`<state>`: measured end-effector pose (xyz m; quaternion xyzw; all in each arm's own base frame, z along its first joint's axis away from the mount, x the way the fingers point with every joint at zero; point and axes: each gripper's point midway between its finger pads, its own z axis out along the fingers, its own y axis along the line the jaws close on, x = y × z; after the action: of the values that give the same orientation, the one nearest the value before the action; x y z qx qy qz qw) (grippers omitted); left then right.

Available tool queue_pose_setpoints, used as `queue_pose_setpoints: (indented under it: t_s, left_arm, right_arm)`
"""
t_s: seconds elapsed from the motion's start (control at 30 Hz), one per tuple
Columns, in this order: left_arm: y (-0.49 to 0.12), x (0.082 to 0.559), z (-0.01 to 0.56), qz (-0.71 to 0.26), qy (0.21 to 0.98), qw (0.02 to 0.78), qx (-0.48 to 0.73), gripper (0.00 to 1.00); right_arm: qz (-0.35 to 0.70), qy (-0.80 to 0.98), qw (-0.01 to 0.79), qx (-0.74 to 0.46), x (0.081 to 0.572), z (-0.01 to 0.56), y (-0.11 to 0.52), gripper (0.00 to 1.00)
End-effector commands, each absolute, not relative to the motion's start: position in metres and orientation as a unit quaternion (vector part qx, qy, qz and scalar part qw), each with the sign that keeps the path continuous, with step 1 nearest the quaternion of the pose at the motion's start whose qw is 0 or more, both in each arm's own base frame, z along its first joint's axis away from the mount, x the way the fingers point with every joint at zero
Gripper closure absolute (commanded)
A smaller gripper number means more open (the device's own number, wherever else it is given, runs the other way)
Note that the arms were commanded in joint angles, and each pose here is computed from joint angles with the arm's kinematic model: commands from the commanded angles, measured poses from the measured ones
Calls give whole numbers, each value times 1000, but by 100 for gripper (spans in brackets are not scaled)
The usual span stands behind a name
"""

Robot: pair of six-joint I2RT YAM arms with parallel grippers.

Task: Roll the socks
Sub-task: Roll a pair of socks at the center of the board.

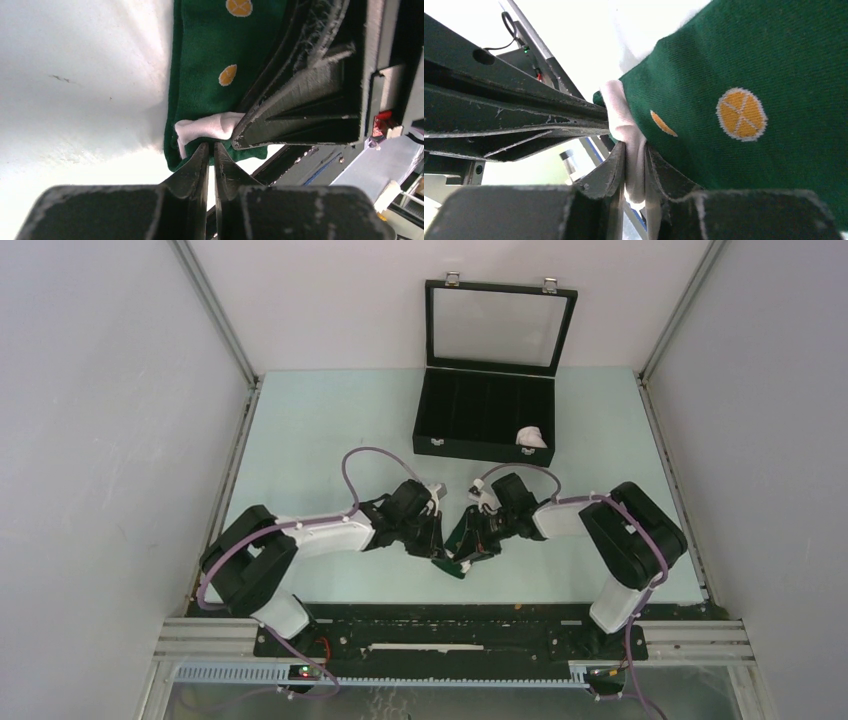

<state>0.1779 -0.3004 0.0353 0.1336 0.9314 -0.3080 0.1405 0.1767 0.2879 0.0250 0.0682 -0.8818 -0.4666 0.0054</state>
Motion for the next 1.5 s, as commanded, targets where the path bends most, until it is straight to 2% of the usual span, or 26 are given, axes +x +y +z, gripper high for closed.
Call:
queue_pose_setpoints:
  t_s: [0.0,0.1,0.17,0.3,0.4,0.6,0.73,0.87,1.13,1.47]
  left_arm:
    - [-293,191,23,-267,946,147,110,88]
    - [-294,189,18,-266,948,138,112,87]
    - [-294,188,14,-265,949,133,112,87]
    - [-295,188,12,-265,949,127,113,88]
    - [-295,187,11,-264,950,126,112,88]
    - [-292,188,6,-254,954,124,103,88]
    - [-290,188,1,-251,956,118,98,88]
    - [-290,185,-3,-251,957,106,101,87]
    - [-287,180,-8,-251,957,98,107,88]
    - [-284,177,-14,-253,957,91,108,89]
  right_arm:
    - [-439,-888,-84,104,203,40,290,75]
    - [-430,-885,-132,122,212,57,287,68]
    - [-421,-881,-165,138,218,67,283,59]
    - [-410,-866,-232,168,228,93,279,51]
    - [-384,-856,-271,213,223,105,273,50]
    - [-335,-771,-399,367,204,131,280,49]
    - [-281,-743,-457,401,204,133,280,49]
    - [-237,-722,-468,450,194,126,287,50]
    - [-181,-700,-436,536,167,95,292,49]
    - [-114,-708,-417,558,170,63,291,45]
